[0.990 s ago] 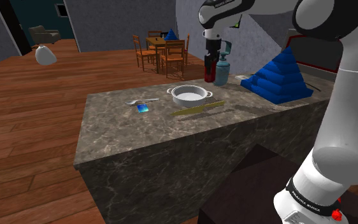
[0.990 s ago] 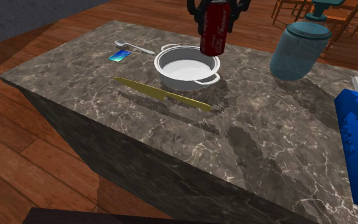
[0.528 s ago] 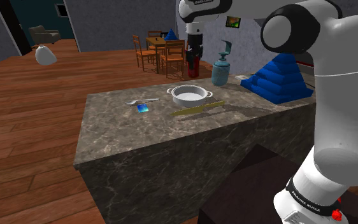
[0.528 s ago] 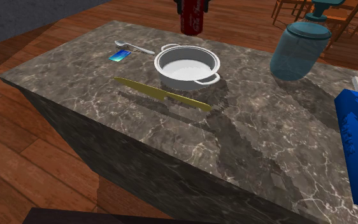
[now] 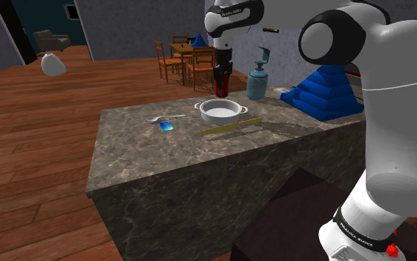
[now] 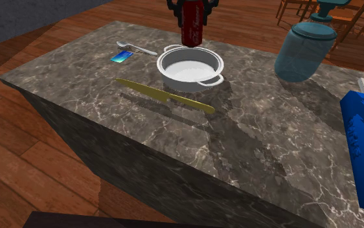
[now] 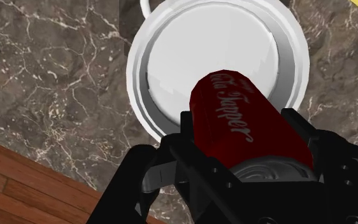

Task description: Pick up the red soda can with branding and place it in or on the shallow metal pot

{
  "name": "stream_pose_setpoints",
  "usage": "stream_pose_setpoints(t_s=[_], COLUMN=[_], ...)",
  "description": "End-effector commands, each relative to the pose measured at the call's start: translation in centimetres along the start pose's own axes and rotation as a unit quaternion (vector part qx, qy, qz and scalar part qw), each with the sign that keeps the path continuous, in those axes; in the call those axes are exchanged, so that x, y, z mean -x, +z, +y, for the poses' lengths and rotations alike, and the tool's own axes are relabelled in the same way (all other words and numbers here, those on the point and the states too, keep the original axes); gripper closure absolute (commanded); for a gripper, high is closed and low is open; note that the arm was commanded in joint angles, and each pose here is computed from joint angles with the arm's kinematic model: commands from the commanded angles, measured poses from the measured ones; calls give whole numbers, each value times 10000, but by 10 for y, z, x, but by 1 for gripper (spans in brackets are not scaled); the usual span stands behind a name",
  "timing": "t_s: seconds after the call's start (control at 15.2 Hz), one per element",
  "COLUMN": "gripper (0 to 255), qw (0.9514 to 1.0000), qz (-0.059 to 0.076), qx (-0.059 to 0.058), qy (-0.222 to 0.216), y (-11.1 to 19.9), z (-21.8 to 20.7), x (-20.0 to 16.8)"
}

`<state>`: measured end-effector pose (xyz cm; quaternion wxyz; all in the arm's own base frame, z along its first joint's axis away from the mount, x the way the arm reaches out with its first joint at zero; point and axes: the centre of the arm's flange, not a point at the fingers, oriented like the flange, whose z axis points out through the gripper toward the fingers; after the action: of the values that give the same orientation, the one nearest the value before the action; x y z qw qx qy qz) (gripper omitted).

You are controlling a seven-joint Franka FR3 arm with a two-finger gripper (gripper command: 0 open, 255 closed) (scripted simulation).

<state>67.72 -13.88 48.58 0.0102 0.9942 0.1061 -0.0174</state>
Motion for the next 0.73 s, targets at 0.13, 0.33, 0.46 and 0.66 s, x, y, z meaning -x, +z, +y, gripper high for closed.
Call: stream_pose_setpoints(t_s=[0.13,0.33,0.46,0.66], gripper=[255,255,255,255], qw=[10000,10000,10000,10000], qz=[5,5,5,5], qx=[2,2,2,2], qy=[0,0,0,0], y=[21,37,47,65], z=[-1,-1,-1,-1], x=[0,-1,-1,-2])
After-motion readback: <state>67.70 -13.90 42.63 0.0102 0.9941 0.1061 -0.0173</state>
